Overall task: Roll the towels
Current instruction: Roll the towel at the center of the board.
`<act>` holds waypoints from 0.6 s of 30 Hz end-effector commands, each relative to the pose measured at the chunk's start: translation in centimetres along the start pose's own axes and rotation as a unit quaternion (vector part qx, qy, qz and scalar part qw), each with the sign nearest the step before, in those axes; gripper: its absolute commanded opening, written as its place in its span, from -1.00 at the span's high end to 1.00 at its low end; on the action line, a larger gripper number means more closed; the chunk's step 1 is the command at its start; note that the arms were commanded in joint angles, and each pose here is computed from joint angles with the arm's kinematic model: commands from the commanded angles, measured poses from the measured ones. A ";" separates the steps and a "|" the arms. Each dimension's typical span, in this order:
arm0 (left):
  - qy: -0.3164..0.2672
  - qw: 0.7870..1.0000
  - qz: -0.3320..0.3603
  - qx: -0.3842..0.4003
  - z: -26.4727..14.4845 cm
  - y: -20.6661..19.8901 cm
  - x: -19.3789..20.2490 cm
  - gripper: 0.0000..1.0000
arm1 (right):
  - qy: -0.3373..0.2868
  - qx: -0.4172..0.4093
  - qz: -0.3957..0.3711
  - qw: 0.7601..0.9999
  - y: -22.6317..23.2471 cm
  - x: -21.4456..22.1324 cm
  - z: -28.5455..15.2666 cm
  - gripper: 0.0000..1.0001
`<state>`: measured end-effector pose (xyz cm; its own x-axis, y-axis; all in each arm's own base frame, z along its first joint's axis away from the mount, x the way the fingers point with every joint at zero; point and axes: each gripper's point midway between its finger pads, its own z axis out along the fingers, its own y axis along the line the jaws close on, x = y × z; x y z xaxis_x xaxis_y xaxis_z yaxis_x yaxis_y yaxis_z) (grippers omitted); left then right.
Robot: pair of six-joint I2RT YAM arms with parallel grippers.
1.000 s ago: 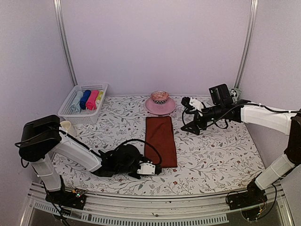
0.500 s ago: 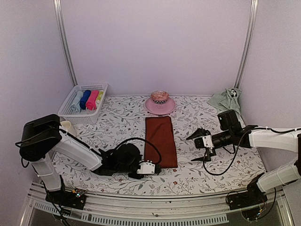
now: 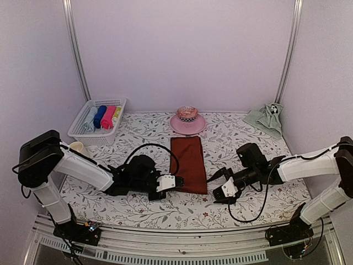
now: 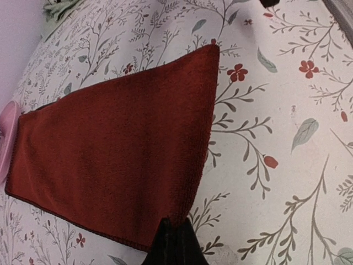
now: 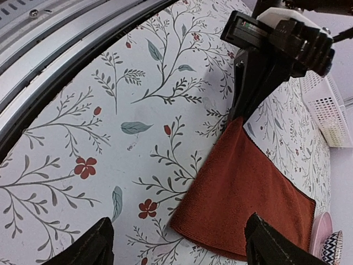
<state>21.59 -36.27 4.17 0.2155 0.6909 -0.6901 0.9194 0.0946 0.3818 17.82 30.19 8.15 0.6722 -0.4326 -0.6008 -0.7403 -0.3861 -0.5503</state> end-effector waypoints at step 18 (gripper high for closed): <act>-0.009 0.999 -0.043 0.023 0.1 0.3 0.1 1.00 | 0.144 0.069 0.008 0.987 -1.2 3.8 5.8 0.11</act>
<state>21.47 -36.29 4.24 0.1625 0.6695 -0.7248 0.9427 0.1117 0.3145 19.98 33.48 3.14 0.6471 -0.6148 -0.4508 -0.7284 -0.3240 -0.6037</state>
